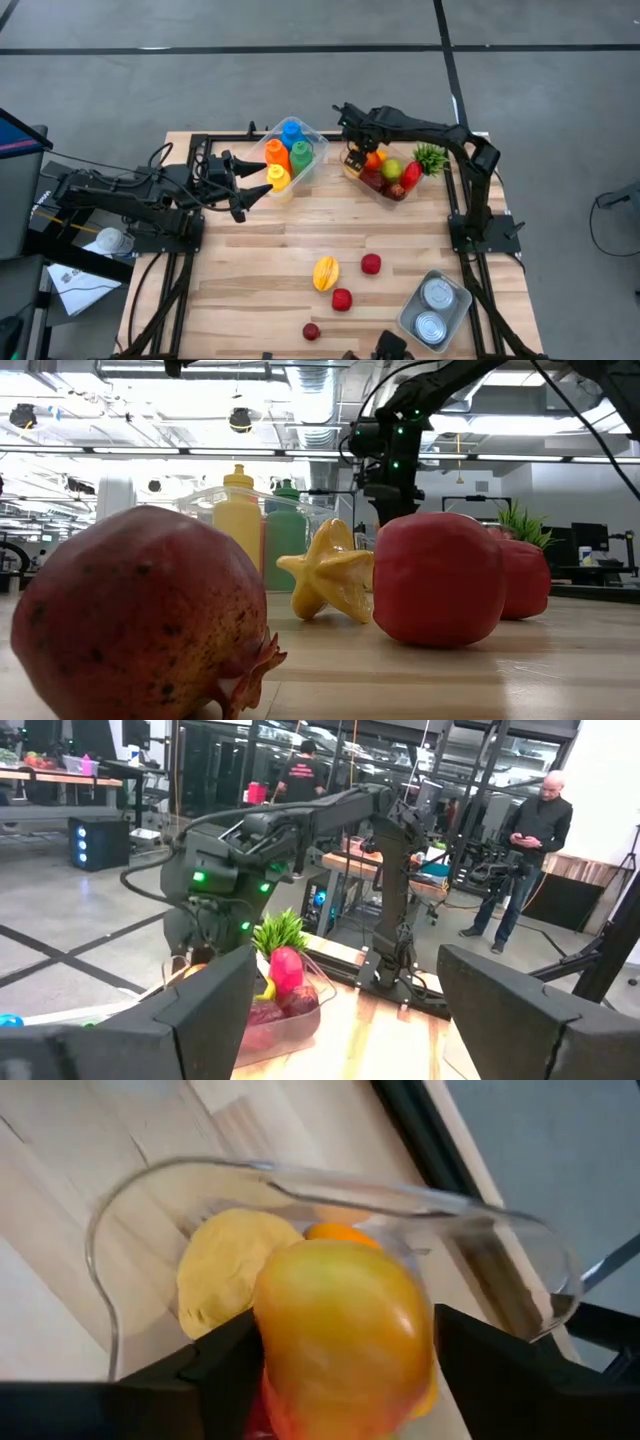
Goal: Pick & Place Food Item
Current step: Put the orange mango into the right transparent bin, then put the yellow star fruit into the right transparent bin
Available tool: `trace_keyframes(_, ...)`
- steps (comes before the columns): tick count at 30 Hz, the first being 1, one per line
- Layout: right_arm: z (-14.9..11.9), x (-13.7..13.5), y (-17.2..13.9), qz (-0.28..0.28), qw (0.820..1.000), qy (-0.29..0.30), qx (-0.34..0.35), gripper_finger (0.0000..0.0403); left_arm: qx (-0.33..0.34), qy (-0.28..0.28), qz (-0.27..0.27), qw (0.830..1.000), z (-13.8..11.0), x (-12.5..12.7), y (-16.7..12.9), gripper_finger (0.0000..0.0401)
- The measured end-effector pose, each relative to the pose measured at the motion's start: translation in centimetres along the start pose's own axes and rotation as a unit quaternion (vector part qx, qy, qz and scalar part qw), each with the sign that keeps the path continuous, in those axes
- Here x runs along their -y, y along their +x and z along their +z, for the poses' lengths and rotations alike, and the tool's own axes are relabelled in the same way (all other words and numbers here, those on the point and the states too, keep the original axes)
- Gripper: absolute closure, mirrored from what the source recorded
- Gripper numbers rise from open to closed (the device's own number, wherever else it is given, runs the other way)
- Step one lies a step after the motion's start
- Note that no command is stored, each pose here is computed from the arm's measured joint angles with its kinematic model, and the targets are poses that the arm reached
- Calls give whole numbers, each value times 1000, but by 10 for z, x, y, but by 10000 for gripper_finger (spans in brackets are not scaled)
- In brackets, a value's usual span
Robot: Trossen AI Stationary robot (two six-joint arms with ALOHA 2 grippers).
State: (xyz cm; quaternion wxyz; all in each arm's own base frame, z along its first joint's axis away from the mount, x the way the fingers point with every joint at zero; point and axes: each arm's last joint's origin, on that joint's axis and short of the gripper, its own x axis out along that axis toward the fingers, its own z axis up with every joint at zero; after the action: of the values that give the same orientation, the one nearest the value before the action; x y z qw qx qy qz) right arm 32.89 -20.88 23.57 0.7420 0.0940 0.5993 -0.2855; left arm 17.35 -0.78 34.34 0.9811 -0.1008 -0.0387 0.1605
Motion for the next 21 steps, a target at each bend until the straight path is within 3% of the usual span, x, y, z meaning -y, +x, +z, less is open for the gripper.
trace_keyframes(6,9,4,-20,0,1000,-7,10,95,2,0,6,1000,0,-1,-1,100)
trace_keyframes(13,12,14,-80,4,1000,-24,-12,69,-7,3,-3,1000,3,-4,-11,100)
trace_keyframes(18,-14,15,-153,19,999,2,34,65,-21,-8,-37,999,5,-7,-22,100)
trace_keyframes(21,-41,8,-189,31,996,32,72,66,-74,-12,-48,996,-6,-7,-21,100)
